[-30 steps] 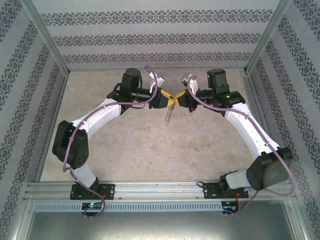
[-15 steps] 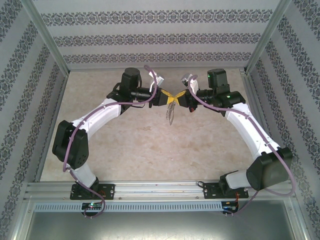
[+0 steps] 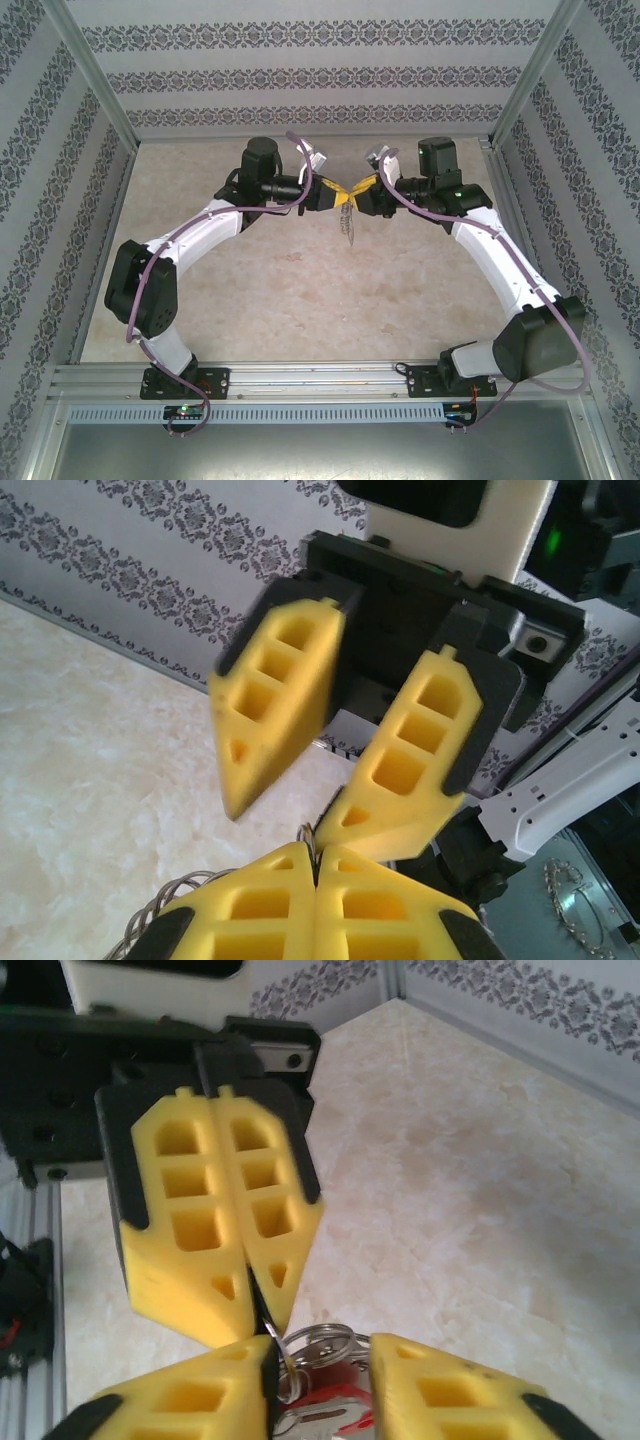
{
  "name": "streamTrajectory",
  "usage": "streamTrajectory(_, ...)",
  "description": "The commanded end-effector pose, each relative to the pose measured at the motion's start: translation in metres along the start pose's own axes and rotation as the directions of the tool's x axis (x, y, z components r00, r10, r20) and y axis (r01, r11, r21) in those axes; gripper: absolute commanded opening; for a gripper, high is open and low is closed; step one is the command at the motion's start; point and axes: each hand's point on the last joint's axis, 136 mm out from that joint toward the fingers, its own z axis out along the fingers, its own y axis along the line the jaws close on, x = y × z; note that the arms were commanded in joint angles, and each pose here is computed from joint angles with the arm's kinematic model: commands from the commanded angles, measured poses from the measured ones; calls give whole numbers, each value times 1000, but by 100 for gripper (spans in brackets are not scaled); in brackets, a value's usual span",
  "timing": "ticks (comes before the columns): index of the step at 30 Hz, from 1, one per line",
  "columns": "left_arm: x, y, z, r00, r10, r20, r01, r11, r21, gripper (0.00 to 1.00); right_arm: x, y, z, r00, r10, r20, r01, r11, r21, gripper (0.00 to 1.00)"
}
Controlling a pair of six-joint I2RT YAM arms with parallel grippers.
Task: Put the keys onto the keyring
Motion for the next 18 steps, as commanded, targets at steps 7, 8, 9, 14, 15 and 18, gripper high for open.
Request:
streamTrajectory(7, -4, -1, 4, 998, 48, 45, -46, 998, -33, 0, -37, 12, -38, 971, -67, 230, 52, 996, 68, 50)
streamTrajectory(8, -3, -1, 3, 998, 49, 46, -47, 998, -38, 0, -38, 11, -41, 967, -70, 246, 50, 995, 86, 50)
streamTrajectory(9, -3, -1, 3, 998, 50, 47, -48, 998, -43, 0, -41, 10, -44, 962, -75, 261, 48, 993, 108, 50)
streamTrajectory(14, -5, -2, 0, 996, 70, 63, -65, 996, -67, 0, -42, -13, -60, 935, -96, 342, -10, 955, 297, 53)
streamTrajectory(15, -5, -2, 0, 995, 72, 65, -67, 995, -69, 0, -42, -16, -63, 932, -97, 348, -19, 949, 315, 53)
streamTrajectory(18, -5, -1, -1, 995, 78, 69, -73, 994, -75, 0, -40, -21, -67, 930, -93, 357, -42, 935, 353, 54)
